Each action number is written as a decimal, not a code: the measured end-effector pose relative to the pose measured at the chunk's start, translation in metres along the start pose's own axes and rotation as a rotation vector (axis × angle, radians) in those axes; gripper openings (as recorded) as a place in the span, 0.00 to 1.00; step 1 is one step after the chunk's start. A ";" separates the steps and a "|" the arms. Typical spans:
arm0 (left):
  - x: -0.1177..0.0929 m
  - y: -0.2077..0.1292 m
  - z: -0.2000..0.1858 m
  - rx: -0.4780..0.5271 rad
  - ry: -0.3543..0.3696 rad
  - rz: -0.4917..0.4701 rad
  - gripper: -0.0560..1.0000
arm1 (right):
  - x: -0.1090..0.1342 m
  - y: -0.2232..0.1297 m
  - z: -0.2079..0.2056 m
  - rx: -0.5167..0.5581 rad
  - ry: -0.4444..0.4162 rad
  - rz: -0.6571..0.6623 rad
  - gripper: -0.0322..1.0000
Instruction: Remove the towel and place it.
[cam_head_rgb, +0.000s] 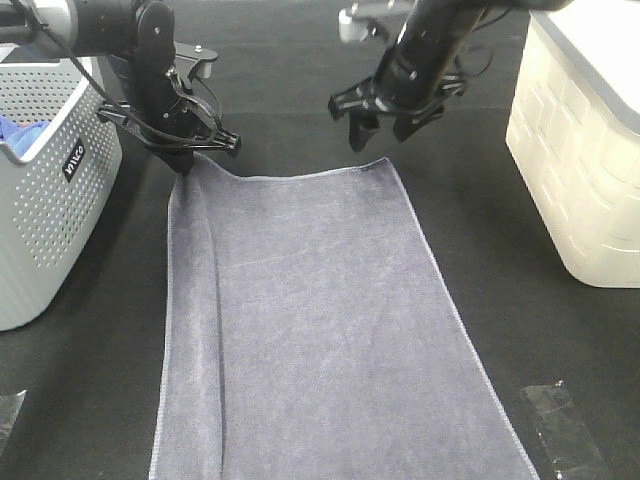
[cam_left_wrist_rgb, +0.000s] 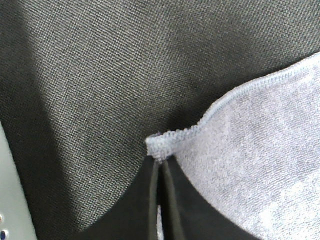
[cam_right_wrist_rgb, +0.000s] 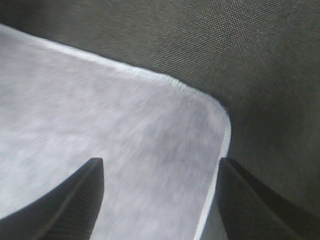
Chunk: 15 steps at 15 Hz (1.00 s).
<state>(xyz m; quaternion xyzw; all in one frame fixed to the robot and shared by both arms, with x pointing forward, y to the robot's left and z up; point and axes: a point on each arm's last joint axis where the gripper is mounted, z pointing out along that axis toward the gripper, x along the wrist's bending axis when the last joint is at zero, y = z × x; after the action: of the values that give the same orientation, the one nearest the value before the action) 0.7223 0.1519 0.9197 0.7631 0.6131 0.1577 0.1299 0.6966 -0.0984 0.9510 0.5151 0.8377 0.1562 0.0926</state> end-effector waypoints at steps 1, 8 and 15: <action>0.000 0.000 0.000 0.000 0.000 0.000 0.05 | -0.002 0.001 0.012 0.019 -0.015 -0.010 0.63; 0.000 0.000 0.000 0.001 -0.003 -0.002 0.05 | -0.016 0.005 0.036 0.022 -0.136 -0.003 0.63; 0.000 0.000 0.000 -0.001 -0.005 -0.003 0.05 | -0.034 0.001 0.058 0.009 -0.086 0.069 0.62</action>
<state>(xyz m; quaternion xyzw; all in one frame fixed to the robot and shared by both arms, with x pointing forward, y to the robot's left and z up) 0.7223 0.1513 0.9196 0.7627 0.6137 0.1557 0.1322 0.7310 -0.1184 0.8969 0.5502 0.8154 0.1334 0.1209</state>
